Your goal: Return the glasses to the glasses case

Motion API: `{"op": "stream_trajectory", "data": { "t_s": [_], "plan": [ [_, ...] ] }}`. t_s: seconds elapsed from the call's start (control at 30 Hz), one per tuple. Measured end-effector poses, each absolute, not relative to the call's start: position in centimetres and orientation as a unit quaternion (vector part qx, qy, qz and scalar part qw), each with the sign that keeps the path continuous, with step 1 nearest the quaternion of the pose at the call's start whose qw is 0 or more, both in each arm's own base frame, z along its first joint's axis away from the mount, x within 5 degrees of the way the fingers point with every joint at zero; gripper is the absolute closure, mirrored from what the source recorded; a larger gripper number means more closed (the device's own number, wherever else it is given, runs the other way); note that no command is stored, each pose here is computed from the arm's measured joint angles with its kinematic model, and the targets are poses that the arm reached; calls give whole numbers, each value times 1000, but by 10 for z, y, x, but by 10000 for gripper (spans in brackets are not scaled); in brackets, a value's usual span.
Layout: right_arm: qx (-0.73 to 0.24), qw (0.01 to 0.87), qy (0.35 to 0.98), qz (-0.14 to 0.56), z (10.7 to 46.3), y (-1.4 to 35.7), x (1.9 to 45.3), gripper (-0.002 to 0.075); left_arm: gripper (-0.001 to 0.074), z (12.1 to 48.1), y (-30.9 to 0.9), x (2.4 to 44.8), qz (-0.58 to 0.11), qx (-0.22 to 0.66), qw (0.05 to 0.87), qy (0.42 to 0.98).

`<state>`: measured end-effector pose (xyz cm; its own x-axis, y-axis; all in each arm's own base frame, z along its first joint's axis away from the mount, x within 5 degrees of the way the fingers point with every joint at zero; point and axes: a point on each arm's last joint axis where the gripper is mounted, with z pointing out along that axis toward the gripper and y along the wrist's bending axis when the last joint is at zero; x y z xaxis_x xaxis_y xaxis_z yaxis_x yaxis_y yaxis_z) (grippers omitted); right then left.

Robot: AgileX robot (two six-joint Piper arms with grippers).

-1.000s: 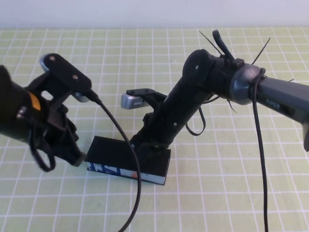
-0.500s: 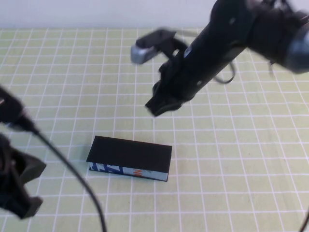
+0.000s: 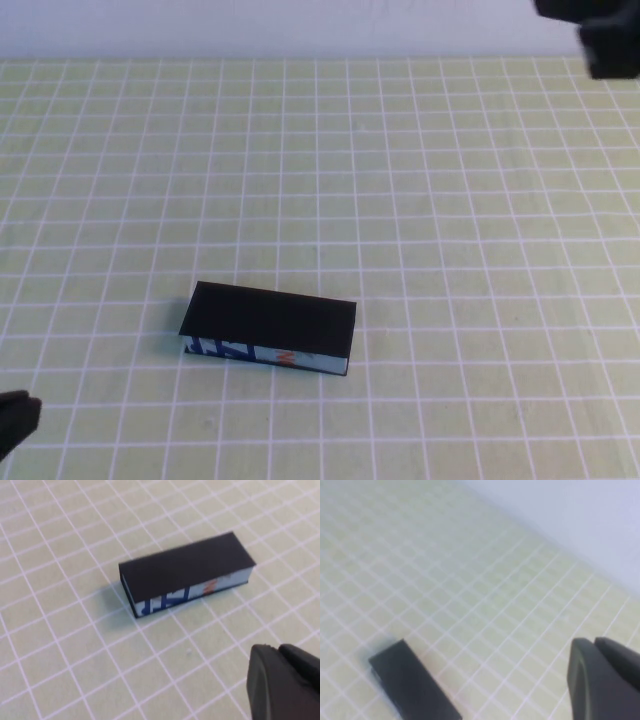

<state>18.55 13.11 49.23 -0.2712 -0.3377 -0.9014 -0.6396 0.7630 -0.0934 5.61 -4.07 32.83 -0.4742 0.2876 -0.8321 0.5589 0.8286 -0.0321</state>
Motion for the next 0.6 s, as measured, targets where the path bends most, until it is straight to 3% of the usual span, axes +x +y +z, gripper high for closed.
{"op": "stream_trajectory", "data": {
  "t_s": [0.1,0.37,0.6],
  "plan": [
    [-297,565,755,152,481,105,149,743,738,331,-38,52,-158,243,467,836],
    [-262,596,736,187,393,51,67,743,738,335,-37,51,-162,236,495,821],
    [-180,589,762,199,323,29,49,743,738,336,-38,54,-163,234,501,817]
  ]
}}
